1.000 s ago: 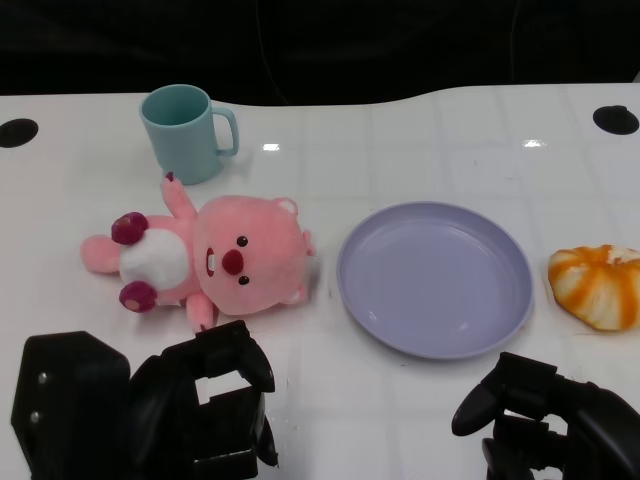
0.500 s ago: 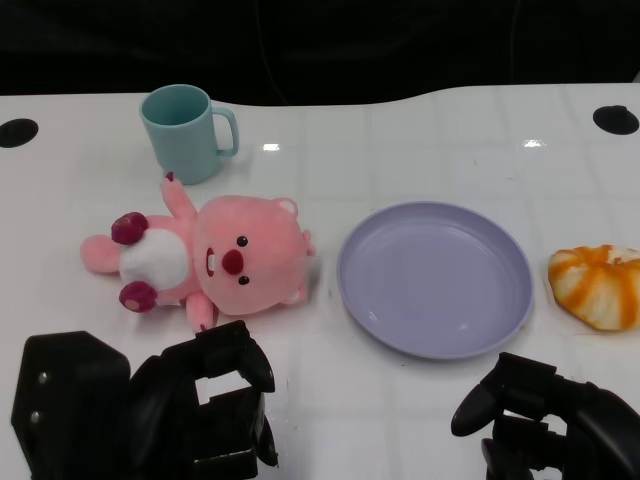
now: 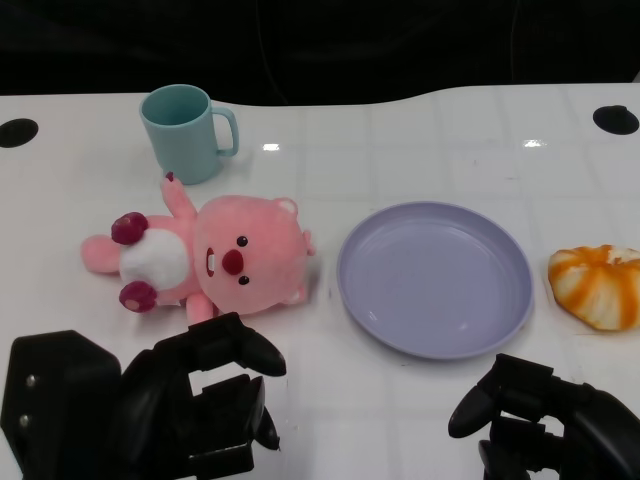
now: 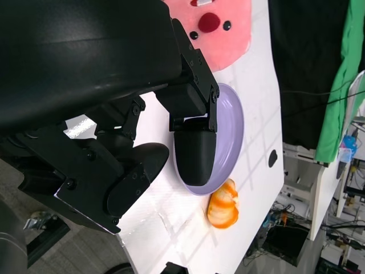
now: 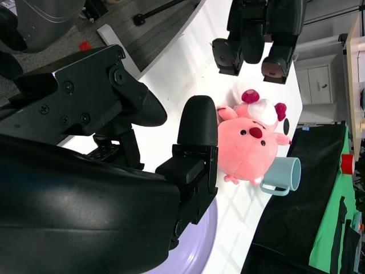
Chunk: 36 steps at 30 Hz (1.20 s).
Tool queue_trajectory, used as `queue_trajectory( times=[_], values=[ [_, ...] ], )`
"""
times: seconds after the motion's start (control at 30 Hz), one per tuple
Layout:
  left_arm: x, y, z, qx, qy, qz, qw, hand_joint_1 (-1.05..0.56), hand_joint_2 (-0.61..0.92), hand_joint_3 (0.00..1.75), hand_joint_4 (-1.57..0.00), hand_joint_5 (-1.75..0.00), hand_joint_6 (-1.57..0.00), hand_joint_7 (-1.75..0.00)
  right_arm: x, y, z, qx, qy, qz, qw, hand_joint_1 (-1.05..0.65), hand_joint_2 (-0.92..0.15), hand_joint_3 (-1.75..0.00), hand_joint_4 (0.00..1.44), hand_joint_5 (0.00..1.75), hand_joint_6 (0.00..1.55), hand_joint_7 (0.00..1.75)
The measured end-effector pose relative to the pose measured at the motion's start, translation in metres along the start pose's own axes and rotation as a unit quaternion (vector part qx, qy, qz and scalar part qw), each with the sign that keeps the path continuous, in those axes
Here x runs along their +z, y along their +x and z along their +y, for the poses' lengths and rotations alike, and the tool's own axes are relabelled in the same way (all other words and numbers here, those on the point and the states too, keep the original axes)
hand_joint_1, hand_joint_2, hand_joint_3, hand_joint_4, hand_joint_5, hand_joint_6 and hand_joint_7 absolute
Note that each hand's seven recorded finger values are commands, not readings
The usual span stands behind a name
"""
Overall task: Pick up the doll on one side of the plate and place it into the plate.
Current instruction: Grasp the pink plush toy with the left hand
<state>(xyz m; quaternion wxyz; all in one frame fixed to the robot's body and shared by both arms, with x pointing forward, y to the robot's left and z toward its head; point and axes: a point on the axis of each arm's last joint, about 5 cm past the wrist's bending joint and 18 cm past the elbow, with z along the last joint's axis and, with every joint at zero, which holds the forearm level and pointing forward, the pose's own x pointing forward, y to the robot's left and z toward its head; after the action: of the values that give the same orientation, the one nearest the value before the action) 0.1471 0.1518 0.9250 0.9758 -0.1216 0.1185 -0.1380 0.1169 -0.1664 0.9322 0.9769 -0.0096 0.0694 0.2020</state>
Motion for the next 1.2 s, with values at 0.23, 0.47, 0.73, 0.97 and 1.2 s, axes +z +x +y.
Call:
queue_trajectory(
  times=[0.23, 0.47, 0.73, 0.97, 1.2],
  values=[
    [0.003, 0.000, 0.000, 0.015, 0.056, -0.064, 0.996, -0.23, 0.68, 0.68, -0.54, -1.14, -0.63, -0.64, 0.000, 0.000, 0.000, 0.000, 0.000, 0.000, 1.000, -0.07, -0.63, -1.11, 0.66, 1.75, 0.52, 1.40],
    [0.003, 0.001, 0.007, 0.027, 0.136, -0.109, 0.984, -0.27, 0.85, 0.29, -0.40, -0.96, -0.64, -0.28, 0.000, 0.000, 0.001, 0.003, 0.001, 0.000, 1.000, -0.07, -0.63, -1.10, 0.66, 1.75, 0.52, 1.40],
    [0.019, 0.004, 0.017, 0.012, 0.247, -0.134, 0.960, -0.44, 0.92, 0.08, -0.20, -0.86, -0.52, -0.11, 0.000, 0.001, 0.001, 0.000, 0.001, -0.001, 1.000, -0.08, -0.63, -1.10, 0.66, 1.75, 0.52, 1.40],
    [0.035, 0.007, 0.028, 0.025, 0.357, -0.145, 0.923, -0.54, 0.92, 0.06, -0.08, -0.81, -0.41, -0.03, 0.000, 0.002, 0.001, 0.000, 0.001, 0.000, 1.000, -0.06, -0.63, -1.10, 0.65, 1.75, 0.52, 1.39],
    [0.055, 0.010, 0.035, 0.054, 0.485, -0.145, 0.861, -0.54, 0.91, 0.02, 0.00, -0.72, -0.33, 0.00, 0.000, 0.002, 0.001, 0.000, 0.000, 0.000, 1.000, -0.07, -0.63, -1.10, 0.65, 1.75, 0.52, 1.39]
  ],
)
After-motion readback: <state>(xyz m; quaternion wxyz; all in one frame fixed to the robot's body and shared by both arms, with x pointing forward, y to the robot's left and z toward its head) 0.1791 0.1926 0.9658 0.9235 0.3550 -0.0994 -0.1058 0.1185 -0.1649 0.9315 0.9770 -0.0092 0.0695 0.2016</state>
